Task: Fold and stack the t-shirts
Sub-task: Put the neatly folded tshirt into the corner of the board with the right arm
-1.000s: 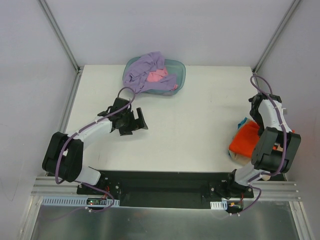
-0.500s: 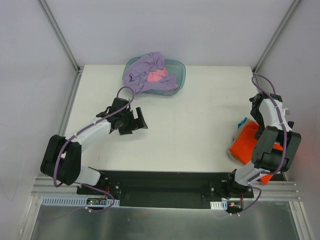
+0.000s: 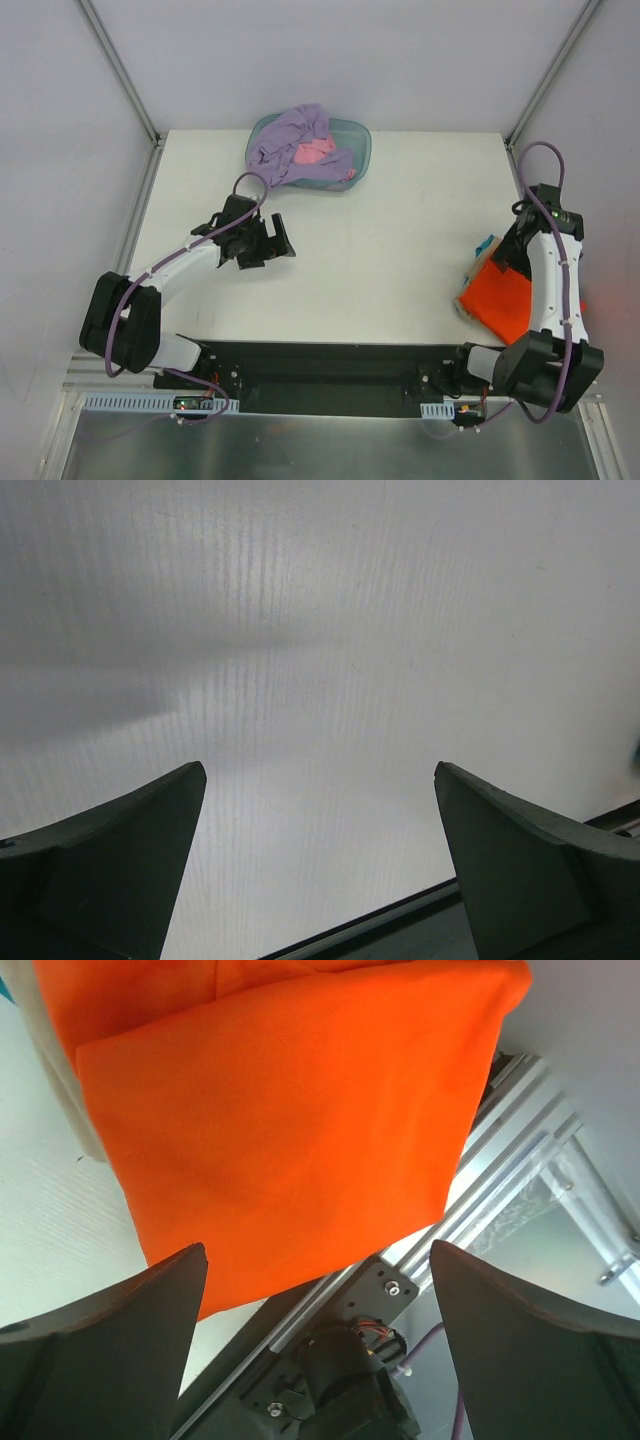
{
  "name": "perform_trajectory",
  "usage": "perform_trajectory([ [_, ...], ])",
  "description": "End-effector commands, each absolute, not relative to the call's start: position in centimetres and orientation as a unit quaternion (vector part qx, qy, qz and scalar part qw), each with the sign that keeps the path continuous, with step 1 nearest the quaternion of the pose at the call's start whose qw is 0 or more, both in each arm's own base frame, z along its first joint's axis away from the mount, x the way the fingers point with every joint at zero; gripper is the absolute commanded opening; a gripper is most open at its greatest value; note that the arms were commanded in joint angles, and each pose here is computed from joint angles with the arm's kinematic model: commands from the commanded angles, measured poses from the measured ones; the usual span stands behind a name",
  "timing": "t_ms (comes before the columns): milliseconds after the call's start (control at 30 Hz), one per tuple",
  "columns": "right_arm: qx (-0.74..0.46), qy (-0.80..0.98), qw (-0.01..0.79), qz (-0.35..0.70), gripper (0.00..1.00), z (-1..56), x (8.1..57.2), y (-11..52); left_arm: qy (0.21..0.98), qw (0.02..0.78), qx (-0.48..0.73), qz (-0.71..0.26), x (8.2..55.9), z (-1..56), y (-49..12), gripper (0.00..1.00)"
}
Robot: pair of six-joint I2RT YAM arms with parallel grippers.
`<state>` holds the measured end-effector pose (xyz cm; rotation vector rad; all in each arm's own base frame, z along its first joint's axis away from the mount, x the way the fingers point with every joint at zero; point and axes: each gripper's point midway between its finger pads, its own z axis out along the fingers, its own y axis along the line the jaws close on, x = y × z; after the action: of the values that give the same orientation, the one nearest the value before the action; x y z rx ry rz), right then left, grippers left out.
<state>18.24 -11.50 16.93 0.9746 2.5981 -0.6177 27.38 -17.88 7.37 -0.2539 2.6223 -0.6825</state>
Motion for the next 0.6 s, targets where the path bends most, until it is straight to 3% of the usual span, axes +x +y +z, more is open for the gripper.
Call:
perform_trajectory([
  [0,0.380,0.893,0.134,-0.201,0.96,14.8,17.8,-11.0,0.935,0.226,-0.086,-0.259,27.4,8.5,-17.8,0.99],
  [200,0.453,0.864,0.093,-0.198,0.96,11.6,16.8,-12.8,0.934,0.233,-0.090,-0.257,27.3,8.9,-17.5,0.99],
  [567,0.390,0.902,0.048,-0.180,0.96,7.2,21.7,-12.1,0.934,0.240,-0.091,-0.250,27.6,9.2,-17.3,0.99],
])
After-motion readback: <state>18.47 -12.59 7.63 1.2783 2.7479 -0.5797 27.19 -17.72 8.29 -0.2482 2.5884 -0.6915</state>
